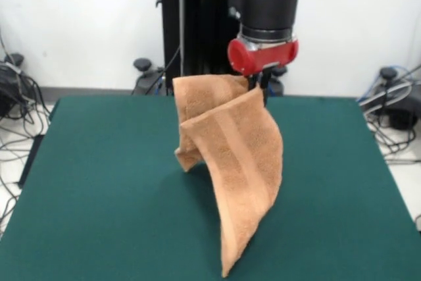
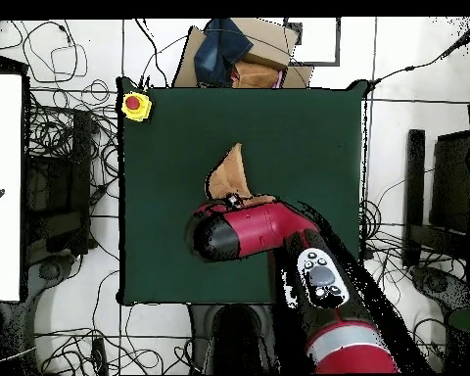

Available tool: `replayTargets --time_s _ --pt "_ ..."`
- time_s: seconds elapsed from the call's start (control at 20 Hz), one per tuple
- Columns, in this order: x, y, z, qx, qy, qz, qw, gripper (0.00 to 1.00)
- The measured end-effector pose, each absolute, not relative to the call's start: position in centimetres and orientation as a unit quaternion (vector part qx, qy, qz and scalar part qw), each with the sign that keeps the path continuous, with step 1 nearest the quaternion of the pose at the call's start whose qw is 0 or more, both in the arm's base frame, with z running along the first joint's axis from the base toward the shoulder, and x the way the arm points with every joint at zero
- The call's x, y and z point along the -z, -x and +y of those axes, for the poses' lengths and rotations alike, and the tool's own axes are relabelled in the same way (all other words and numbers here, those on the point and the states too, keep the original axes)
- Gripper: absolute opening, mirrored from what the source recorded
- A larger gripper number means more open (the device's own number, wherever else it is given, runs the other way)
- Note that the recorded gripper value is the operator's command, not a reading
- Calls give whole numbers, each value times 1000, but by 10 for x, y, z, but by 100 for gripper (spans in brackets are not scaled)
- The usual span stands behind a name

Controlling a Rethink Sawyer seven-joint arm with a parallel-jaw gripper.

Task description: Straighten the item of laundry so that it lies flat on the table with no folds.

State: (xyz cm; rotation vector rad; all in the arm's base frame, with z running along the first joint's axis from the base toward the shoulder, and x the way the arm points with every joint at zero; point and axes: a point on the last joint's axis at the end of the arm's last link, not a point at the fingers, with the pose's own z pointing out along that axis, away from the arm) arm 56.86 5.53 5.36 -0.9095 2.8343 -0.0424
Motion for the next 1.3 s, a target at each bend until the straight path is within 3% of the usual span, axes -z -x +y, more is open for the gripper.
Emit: replayTargets --time_s 0.25,0.75,1.05,1.3 --pt "-72 -559 94 14 283 956 75 0" --pt "-124 -522 254 -3 196 978 74 0" --pt "-124 -519 263 -8 169 983 71 0" --pt "-93 -545 188 2 129 988 83 0"
